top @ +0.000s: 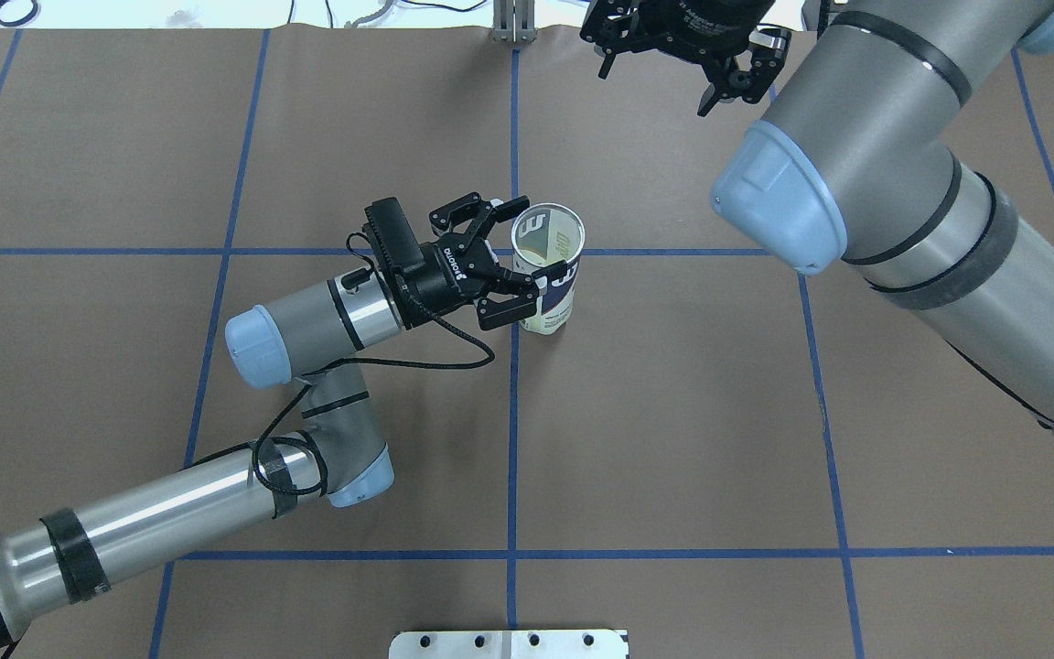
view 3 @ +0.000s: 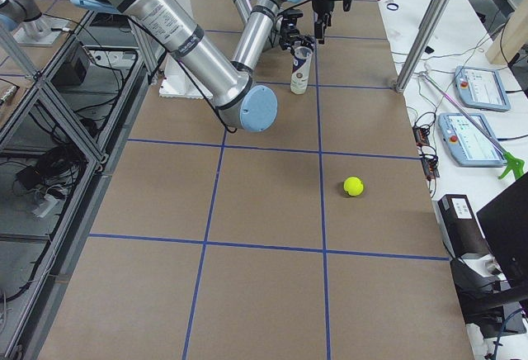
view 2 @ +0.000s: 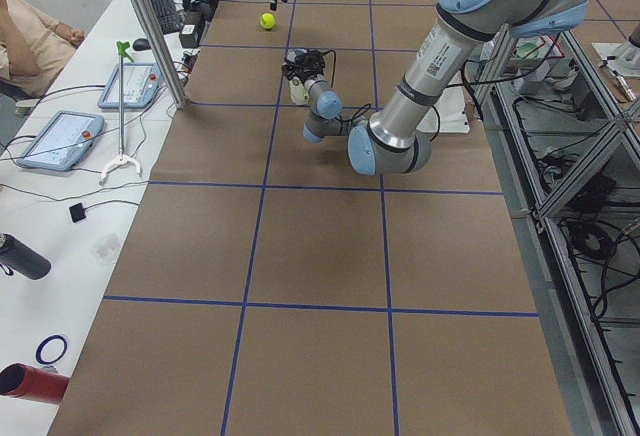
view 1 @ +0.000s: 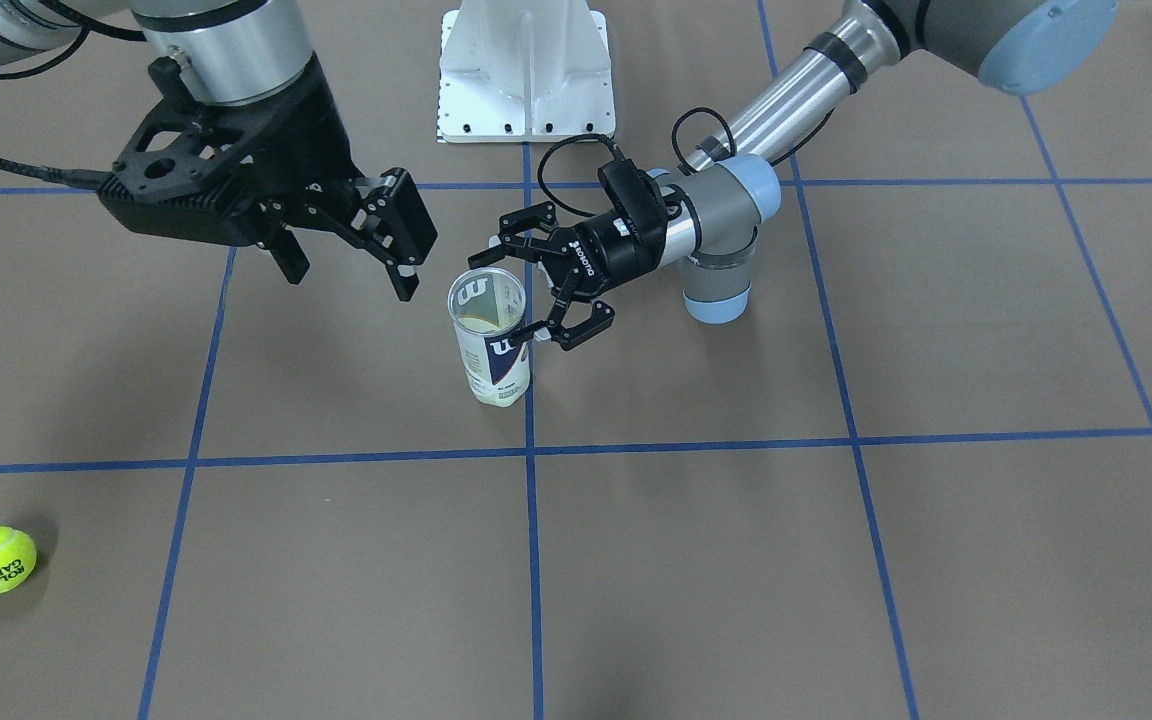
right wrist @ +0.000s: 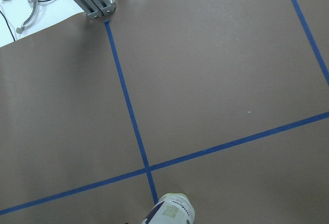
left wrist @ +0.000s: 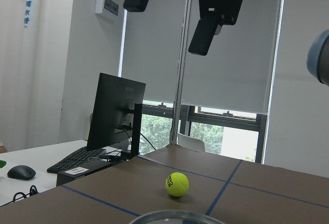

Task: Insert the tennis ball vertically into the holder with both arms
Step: 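Move the right gripper back toward the farther tennis ball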

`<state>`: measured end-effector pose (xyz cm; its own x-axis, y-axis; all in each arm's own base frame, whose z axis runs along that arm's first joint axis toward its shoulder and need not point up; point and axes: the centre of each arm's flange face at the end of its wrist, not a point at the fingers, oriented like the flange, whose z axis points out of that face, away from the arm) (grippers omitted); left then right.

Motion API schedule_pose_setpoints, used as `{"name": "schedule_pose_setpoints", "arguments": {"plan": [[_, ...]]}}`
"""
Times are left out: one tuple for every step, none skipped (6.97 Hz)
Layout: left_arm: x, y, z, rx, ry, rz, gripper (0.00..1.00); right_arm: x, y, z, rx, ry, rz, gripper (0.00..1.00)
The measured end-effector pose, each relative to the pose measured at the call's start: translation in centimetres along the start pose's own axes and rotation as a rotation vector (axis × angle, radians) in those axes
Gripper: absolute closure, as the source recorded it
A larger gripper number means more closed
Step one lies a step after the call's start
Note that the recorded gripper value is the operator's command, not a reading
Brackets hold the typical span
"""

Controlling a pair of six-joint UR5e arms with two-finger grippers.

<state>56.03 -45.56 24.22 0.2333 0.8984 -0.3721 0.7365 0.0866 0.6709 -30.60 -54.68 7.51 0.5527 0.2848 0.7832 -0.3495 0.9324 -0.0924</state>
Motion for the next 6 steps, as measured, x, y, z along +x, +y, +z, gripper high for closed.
{"name": "schedule_pose_setpoints", "arguments": {"plan": [[0.0, 0.1, 0.0, -0.001, -0.001, 0.001, 0.01, 0.6, -0.4, -0.1, 0.002, 0.002, -0.004, 0.01], [0.0, 0.1, -0.1, -0.003, -0.002, 0.003, 0.01, 1.0, -0.8, -0.1, 0.004, 0.005, -0.008, 0.01], [0.0, 0.2, -0.1, -0.005, -0.003, 0.02, 0.01, 1.8, -1.5, -0.2, 0.002, 0.007, -0.018, 0.01], [0.0, 0.3, -0.2, -0.009, -0.004, 0.05, 0.01, 3.1, -2.6, -0.3, -0.002, 0.013, -0.033, 0.01], [-0.1, 0.4, 0.0, -0.023, -0.009, 0.077, 0.01, 4.6, -3.7, -0.2, -0.004, 0.023, -0.052, 0.01], [0.0, 0.6, 0.3, -0.046, -0.018, 0.105, 0.0, 6.0, -4.7, -0.1, -0.004, 0.034, -0.07, 0.01]]}}
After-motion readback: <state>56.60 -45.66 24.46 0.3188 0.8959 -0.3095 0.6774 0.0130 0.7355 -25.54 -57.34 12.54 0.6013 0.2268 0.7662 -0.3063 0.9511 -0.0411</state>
